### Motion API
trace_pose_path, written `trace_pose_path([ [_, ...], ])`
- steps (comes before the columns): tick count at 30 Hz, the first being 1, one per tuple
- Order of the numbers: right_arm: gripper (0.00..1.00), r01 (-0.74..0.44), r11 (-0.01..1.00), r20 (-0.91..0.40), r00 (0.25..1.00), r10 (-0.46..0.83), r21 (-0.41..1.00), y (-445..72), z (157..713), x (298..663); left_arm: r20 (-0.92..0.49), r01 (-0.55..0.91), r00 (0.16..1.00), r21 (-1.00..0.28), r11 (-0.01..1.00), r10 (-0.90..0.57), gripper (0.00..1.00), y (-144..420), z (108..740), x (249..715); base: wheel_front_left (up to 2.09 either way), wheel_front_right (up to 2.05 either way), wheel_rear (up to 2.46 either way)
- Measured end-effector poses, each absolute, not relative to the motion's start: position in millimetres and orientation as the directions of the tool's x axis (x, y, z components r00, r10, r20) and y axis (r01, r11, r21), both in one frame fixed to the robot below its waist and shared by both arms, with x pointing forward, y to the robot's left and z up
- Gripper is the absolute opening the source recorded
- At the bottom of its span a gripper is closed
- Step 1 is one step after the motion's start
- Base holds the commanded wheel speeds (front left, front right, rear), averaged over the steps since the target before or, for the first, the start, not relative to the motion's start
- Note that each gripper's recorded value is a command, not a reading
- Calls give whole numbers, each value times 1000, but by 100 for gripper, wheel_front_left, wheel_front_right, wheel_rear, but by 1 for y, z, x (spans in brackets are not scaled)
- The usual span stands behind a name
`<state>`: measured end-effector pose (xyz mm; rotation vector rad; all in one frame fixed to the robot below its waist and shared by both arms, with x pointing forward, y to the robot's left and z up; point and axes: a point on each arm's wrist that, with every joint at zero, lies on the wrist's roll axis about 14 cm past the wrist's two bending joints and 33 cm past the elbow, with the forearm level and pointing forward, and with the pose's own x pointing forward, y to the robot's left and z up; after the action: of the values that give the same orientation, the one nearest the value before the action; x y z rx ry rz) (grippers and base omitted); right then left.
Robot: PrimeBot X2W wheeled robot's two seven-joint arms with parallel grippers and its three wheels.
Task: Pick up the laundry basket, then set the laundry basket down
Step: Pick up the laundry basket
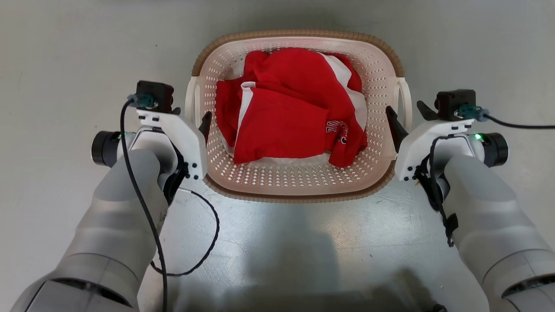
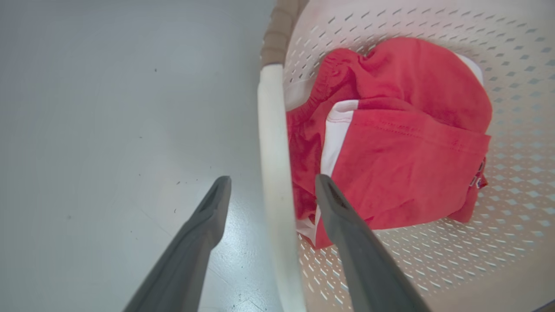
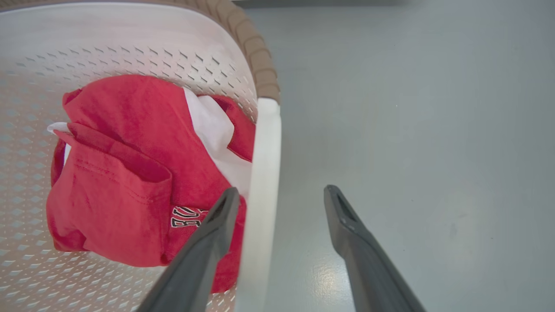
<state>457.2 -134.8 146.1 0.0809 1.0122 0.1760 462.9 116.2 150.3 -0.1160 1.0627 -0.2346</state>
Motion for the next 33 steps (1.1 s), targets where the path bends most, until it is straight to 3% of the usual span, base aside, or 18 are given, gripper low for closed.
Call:
trace_pose_path([
  [11, 100, -96, 981, -863, 467, 194, 169, -131, 140, 453, -862, 167, 439, -199, 966, -254, 100, 113, 149, 467, 0, 0, 0],
  [28, 100, -107, 978, -855, 475, 208, 179, -126, 143, 464, -871, 203, 415, -194, 960, -263, 100, 110, 146, 467, 0, 0, 0],
  [29, 78, -107, 978, -855, 474, 209, 180, -126, 143, 463, -871, 206, 414, -193, 959, -264, 100, 110, 146, 467, 0, 0, 0],
  [30, 5, -103, 978, -855, 474, 210, 182, -126, 143, 463, -872, 211, 412, -192, 958, -265, 84, 109, 146, 466, 0, 0, 0],
  [31, 0, -100, 978, -856, 473, 211, 185, -125, 143, 463, -872, 217, 412, -190, 958, -266, 35, 109, 146, 466, 0, 0, 0],
  [32, 0, -97, 977, -861, 463, 212, 189, -125, 143, 462, -870, 220, 415, -188, 957, -266, 0, 110, 146, 466, 0, 0, 0],
  [33, 0, -94, 977, -869, 447, 213, 192, -124, 142, 459, -872, 227, 410, -185, 956, -266, 0, 110, 146, 466, 0, 0, 0],
])
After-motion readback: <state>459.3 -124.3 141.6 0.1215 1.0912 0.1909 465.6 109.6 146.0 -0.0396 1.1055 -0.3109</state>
